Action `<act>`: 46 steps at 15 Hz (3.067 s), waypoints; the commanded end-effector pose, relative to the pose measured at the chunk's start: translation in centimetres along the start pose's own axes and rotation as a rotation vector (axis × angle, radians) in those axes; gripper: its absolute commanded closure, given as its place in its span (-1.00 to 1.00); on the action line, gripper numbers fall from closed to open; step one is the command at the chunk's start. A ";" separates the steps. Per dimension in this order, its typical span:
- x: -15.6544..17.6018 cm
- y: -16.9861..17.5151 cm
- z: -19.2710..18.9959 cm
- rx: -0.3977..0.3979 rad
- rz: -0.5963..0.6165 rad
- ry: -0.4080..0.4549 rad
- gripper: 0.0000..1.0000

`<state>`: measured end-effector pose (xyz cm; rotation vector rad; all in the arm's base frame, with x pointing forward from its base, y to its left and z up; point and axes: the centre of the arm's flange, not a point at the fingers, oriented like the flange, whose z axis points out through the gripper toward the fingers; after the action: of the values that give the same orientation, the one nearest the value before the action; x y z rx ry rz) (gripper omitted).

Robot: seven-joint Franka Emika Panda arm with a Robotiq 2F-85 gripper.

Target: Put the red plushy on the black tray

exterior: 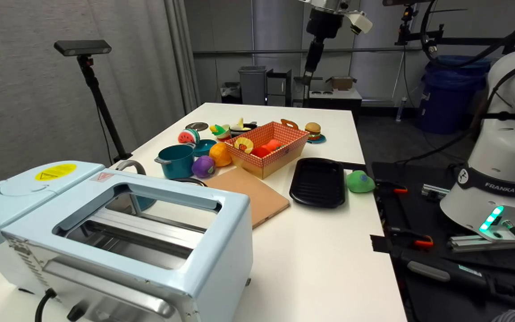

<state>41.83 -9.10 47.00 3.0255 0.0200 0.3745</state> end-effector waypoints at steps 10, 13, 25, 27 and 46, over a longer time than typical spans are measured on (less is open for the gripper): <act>0.0 0.0 0.0 0.000 0.000 0.000 -1.00; 0.0 0.0 0.0 0.000 0.000 0.000 -1.00; 0.1 0.0 0.2 -0.002 0.001 -0.002 -1.00; 0.2 0.1 0.5 -0.004 0.001 -0.006 -1.00; 3.3 2.2 8.8 -0.025 0.040 -0.091 -1.00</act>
<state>45.34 -10.98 40.45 3.0398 -0.0251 0.2366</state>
